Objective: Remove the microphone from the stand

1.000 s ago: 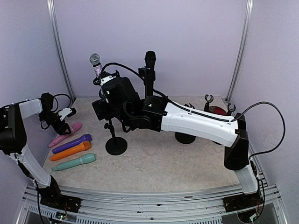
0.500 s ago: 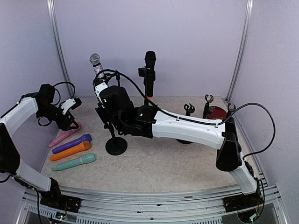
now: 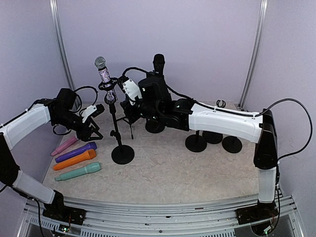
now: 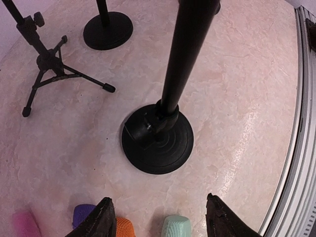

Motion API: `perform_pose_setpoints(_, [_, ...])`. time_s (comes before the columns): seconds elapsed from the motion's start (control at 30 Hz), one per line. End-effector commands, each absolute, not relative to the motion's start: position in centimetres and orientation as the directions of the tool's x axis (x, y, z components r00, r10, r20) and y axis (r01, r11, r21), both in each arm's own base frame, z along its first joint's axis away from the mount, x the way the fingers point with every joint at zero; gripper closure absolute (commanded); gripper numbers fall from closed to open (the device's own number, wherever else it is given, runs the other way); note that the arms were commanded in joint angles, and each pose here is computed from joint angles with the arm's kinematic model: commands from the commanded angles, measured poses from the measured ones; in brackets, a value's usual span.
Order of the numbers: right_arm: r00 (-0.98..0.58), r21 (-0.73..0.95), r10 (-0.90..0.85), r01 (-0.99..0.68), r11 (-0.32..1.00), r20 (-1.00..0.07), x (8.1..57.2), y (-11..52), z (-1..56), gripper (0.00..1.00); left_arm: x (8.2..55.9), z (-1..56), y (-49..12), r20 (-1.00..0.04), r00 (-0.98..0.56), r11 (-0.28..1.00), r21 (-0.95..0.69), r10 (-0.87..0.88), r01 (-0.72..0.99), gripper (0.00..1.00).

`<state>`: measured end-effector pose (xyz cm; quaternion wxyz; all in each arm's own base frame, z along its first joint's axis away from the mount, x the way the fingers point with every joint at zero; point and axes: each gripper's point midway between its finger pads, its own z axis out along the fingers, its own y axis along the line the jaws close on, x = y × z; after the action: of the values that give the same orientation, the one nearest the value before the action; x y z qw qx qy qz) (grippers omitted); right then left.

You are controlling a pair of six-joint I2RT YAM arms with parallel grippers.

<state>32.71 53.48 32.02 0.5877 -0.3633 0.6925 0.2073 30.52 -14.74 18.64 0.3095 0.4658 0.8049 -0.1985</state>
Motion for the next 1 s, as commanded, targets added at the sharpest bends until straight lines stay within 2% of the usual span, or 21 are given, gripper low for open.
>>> perform_pose_setpoints(0.0, [-0.096, -0.070, -0.198, -0.719, 0.692, -0.975, 32.4, 50.9, 32.3, 0.40, 31.8, 20.0, -16.8, -0.743, -0.377, 0.475, -0.091, 0.553, 0.875, 0.40])
perform_pose_setpoints(0.03, [-0.130, -0.034, -0.176, -0.704, 0.709, -0.976, 32.1, 50.4, 31.3, 0.32, 31.9, 20.2, -17.2, -0.751, -0.376, 0.469, -0.102, 0.542, 0.878, 0.40])
perform_pose_setpoints(0.1, [-0.192, 0.010, -0.164, -0.678, 0.735, -0.967, 31.3, 49.6, 28.4, 0.25, 32.3, 20.7, -18.0, -0.768, -0.374, 0.456, -0.121, 0.519, 0.882, 0.40])
perform_pose_setpoints(0.23, [-0.313, 0.074, -0.196, -0.678, 0.731, -0.929, 28.9, 49.9, 21.9, 0.20, 32.6, 20.4, -19.3, -0.776, -0.370, 0.429, -0.143, 0.510, 0.892, 0.41])
perform_pose_setpoints(0.37, [-0.344, 0.037, -0.280, -0.687, 0.726, -0.896, 27.3, 52.0, 17.3, 0.14, 32.3, 19.8, -21.4, -0.772, -0.364, 0.390, -0.164, 0.520, 0.906, 0.43])
perform_pose_setpoints(0.5, [-0.356, 0.033, -0.292, -0.683, 0.730, -0.888, 26.8, 52.7, 15.3, 0.14, 32.9, 19.8, -22.3, -0.772, -0.391, 0.411, -0.185, 0.502, 0.893, 0.50])
perform_pose_setpoints(0.67, [-0.349, 0.030, -0.258, -0.642, 0.766, -0.901, 27.7, 52.3, 15.2, 0.15, 33.3, 20.2, -22.7, -0.786, -0.417, 0.475, -0.181, 0.457, 0.861, 0.68])
perform_pose_setpoints(0.77, [-0.333, 0.032, -0.233, -0.631, 0.775, -0.914, 28.4, 52.5, 16.1, 0.16, 32.7, 20.5, -22.5, -0.790, -0.457, 0.511, -0.217, 0.408, 0.832, 0.70])
perform_pose_setpoints(0.83, [-0.318, 0.032, -0.214, -0.622, 0.783, -0.924, 28.9, 52.6, 17.1, 0.16, 32.0, 21.0, -22.3, -0.798, -0.472, 0.527, -0.236, 0.375, 0.816, 0.69])
perform_pose_setpoints(0.97, [-0.257, 0.025, -0.164, -0.603, 0.797, -0.952, 29.7, 52.4, 21.2, 0.14, 30.9, 21.9, -21.7, -0.822, -0.452, 0.541, -0.219, 0.347, 0.812, 0.48])
